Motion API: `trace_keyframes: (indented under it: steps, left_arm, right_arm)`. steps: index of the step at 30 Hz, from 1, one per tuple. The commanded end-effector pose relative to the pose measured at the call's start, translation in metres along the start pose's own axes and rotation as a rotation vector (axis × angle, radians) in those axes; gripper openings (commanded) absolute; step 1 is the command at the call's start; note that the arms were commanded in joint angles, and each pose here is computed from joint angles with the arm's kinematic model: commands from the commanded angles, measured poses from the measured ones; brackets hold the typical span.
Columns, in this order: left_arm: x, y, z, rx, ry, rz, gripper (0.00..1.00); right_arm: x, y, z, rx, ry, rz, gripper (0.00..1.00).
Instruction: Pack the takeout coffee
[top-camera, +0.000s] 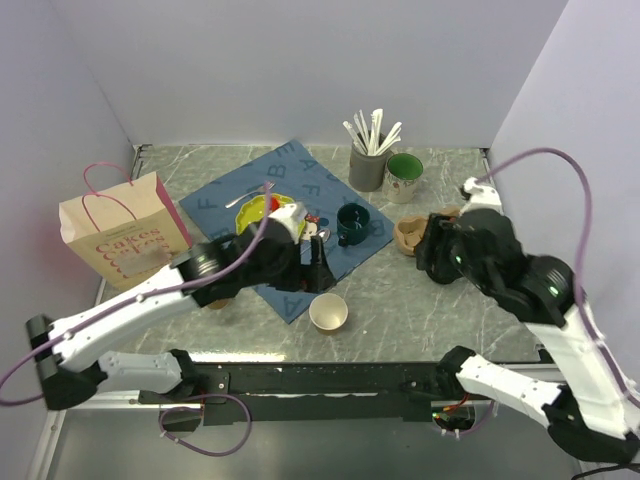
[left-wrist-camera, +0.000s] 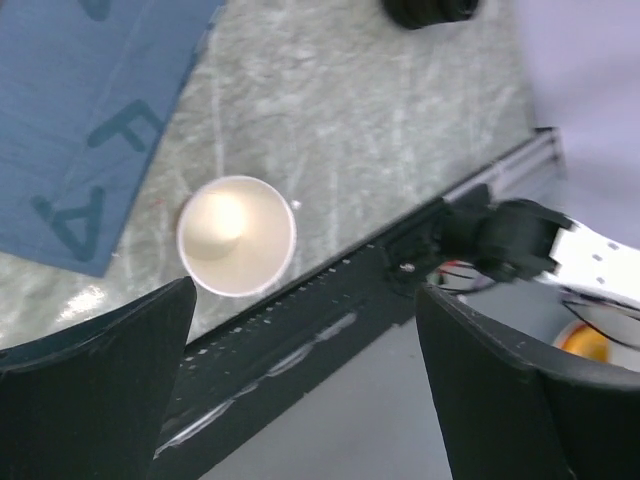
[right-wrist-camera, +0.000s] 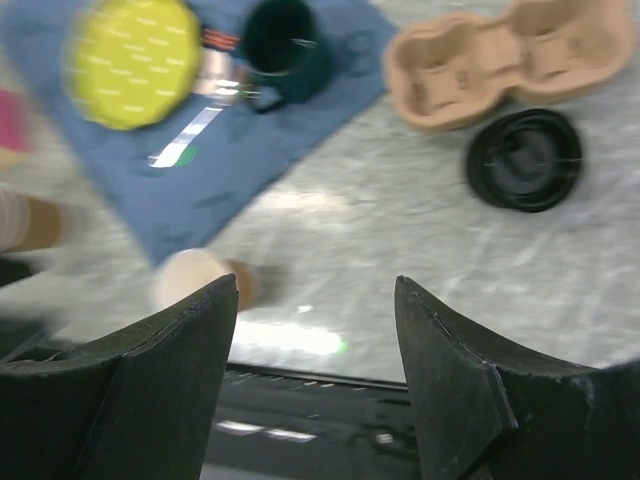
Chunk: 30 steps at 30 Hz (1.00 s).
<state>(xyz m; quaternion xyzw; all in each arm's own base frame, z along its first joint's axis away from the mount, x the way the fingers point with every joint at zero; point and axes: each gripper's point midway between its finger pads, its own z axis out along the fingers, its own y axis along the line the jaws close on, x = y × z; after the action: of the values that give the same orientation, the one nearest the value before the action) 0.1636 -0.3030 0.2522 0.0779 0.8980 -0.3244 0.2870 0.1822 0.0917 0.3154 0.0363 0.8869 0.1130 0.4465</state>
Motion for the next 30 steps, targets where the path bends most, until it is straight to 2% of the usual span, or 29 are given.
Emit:
trace_keyframes:
  steps: [1, 4, 5, 6, 10, 12, 15, 21, 30]
  left_arm:
    - [-0.008, -0.02, -0.02, 0.157, -0.085, -0.063, 0.97]
    - [-0.013, -0.013, -0.036, 0.168, -0.15, -0.081, 0.97]
    - [-0.017, -0.012, -0.045, 0.179, -0.184, -0.087, 0.97]
    - [-0.02, -0.012, -0.049, 0.19, -0.199, -0.089, 0.97]
    - [-0.018, -0.005, -0.062, 0.188, -0.225, -0.102, 0.97]
    - [-0.015, 0.001, -0.061, 0.172, -0.218, -0.096, 0.97]
    - [-0.007, 0.007, -0.061, 0.152, -0.191, -0.078, 0.97]
    - [0.005, 0.017, -0.06, 0.126, -0.149, -0.057, 0.97]
    - [0.003, 0.023, -0.07, 0.117, -0.178, -0.049, 0.97]
  right_arm:
    - [-0.006, -0.026, 0.034, 0.175, 0.055, -0.111, 0.72]
    - [0.004, -0.033, 0.062, 0.16, 0.145, -0.076, 0.72]
    - [0.0, -0.052, 0.069, 0.2, 0.154, -0.025, 0.72]
    - [0.004, -0.049, 0.079, 0.165, 0.19, 0.001, 0.72]
    - [0.02, -0.076, 0.108, 0.222, 0.319, 0.069, 0.72]
    - [0.025, -0.087, 0.122, 0.243, 0.377, 0.076, 0.65]
    - [0.024, -0.096, 0.135, 0.243, 0.393, 0.081, 0.59]
    - [0.033, -0.127, 0.153, 0.287, 0.448, 0.153, 0.57]
    - [0.049, -0.139, 0.176, 0.271, 0.505, 0.17, 0.51]
